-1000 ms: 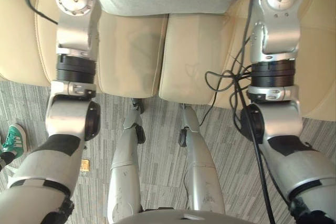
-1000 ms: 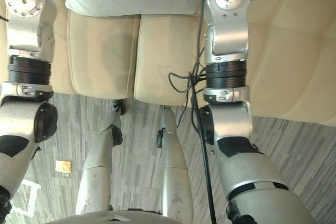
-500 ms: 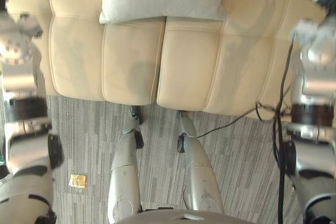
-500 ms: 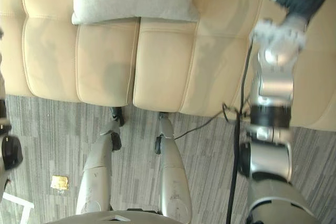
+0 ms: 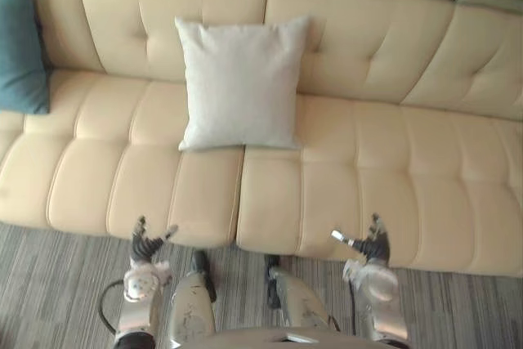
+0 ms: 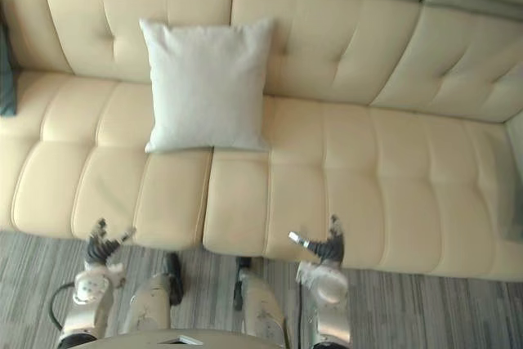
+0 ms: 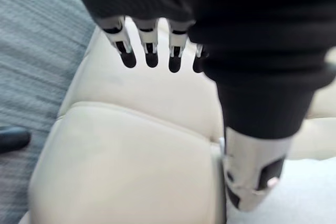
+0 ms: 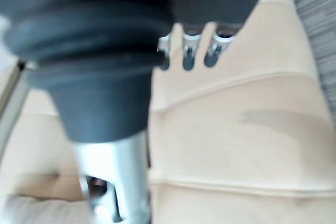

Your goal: Pick up cushions and gather them together orderly.

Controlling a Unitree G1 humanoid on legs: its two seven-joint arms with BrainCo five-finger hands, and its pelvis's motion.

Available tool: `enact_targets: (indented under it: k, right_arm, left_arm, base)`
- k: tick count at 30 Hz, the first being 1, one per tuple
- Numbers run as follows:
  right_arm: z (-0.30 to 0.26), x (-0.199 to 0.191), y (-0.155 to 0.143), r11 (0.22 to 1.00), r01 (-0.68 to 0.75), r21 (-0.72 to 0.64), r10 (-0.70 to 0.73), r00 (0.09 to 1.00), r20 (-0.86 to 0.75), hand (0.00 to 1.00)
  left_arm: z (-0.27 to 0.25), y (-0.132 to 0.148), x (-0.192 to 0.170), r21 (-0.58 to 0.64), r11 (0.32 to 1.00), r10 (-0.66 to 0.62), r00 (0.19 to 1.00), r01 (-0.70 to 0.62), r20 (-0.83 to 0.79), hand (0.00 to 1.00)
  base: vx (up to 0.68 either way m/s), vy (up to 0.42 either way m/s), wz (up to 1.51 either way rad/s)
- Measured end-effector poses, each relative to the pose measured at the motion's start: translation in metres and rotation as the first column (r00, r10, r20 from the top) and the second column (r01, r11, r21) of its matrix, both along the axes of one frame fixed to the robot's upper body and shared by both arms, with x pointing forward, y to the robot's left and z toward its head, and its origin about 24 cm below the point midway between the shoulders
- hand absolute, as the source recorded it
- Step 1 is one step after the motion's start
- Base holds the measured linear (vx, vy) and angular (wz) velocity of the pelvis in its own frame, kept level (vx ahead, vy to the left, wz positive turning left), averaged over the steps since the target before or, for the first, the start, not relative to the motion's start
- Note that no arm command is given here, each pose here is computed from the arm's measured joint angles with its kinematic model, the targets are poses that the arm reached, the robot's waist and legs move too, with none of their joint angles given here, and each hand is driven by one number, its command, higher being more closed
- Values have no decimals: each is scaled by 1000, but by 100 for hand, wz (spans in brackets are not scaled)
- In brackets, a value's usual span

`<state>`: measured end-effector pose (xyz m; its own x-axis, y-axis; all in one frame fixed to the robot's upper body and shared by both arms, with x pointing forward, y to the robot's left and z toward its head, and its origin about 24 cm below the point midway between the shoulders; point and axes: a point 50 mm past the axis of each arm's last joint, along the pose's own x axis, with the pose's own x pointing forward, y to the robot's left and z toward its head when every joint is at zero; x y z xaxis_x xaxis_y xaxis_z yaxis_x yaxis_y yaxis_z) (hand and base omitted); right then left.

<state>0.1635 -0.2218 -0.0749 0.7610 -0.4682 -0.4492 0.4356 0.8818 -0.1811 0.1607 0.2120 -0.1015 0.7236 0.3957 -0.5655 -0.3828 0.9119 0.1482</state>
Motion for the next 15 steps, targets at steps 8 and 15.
enact_targets:
  k: [8,15]
  right_arm:
    - [-62,-60,9,991,91,97,-48,925,-378,0]
    - [-66,-47,18,991,35,129,18,921,-388,0]
  left_arm:
    - [-45,-11,-54,-104,990,59,956,-92,-287,0]
    - [-47,-4,-55,-105,984,109,947,-146,-302,0]
  base:
    - [43,1,-12]
    - [-45,9,-53]
